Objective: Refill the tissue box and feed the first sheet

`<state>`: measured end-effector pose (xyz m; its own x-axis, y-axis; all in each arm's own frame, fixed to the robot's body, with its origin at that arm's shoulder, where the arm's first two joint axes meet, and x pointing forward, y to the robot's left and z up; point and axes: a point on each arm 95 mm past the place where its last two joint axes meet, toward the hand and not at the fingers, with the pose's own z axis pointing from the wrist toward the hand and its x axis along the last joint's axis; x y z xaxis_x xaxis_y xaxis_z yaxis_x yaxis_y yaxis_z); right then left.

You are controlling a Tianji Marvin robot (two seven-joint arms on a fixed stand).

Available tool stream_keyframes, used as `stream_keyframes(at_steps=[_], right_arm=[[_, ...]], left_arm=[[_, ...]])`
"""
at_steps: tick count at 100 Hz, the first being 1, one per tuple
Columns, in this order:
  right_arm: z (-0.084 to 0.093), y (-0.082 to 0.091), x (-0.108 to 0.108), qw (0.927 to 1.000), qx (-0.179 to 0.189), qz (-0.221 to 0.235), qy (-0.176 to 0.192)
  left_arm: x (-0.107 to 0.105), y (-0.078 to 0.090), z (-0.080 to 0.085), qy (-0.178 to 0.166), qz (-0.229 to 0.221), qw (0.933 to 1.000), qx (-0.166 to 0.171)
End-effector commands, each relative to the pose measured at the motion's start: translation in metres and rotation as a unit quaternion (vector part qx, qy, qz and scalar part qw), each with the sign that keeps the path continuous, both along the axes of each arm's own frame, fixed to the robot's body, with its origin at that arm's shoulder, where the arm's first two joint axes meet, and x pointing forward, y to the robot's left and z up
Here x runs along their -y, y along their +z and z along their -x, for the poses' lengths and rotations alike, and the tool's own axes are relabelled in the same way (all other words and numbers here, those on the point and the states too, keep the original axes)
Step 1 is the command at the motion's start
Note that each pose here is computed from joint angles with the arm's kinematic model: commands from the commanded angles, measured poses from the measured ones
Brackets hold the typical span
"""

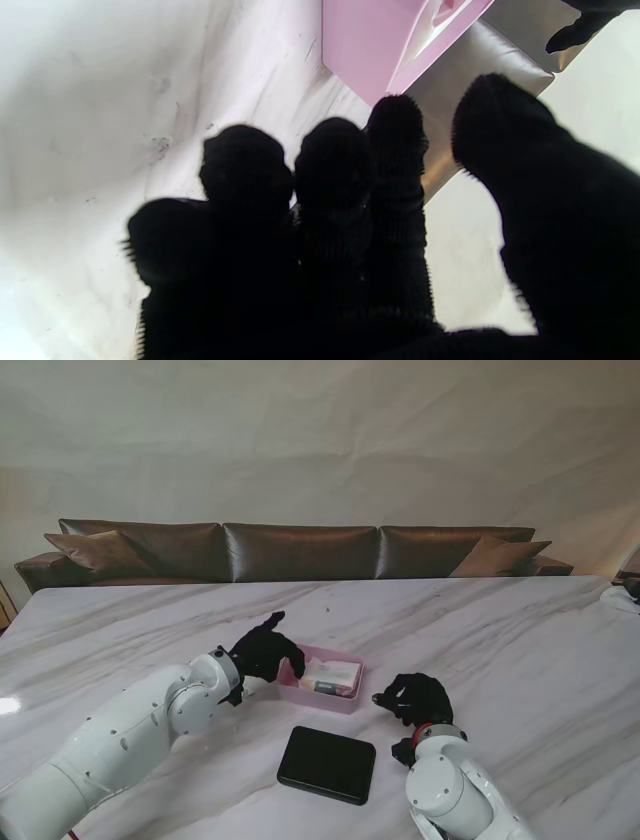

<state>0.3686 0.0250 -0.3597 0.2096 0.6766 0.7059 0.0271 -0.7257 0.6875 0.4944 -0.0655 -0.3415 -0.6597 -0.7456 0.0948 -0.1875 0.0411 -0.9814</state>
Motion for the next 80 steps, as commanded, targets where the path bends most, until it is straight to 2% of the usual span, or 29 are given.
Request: stream_keyframes(at_steps=[1,17,53,80], right_arm=[[0.001,-0.002,-0.003,1.0,-0.005,-0.006,0.005],[0.0,-0.002,-0.004,0.9999,-0.004,-0.008,0.006],[-0.001,-0.004,-0.005,0.9998,-0.006,-0.015,0.008],[0.0,-0.005,-0.004,0.9998,-0.01,-0.015,0.008]], left_arm=[[0.001,0.004,0.001,-0.005,-0.014,0.9999,-0.001],[-0.003,0.005,0.004,-0.008,-0.025,0.9996,0.01],[-0.011,-0.006,-0.001,-0.016,-0.025,0.9988,0.04],[-0.009,-0.007,-0.005,-0.027,-0.009,0.9968,0.075]])
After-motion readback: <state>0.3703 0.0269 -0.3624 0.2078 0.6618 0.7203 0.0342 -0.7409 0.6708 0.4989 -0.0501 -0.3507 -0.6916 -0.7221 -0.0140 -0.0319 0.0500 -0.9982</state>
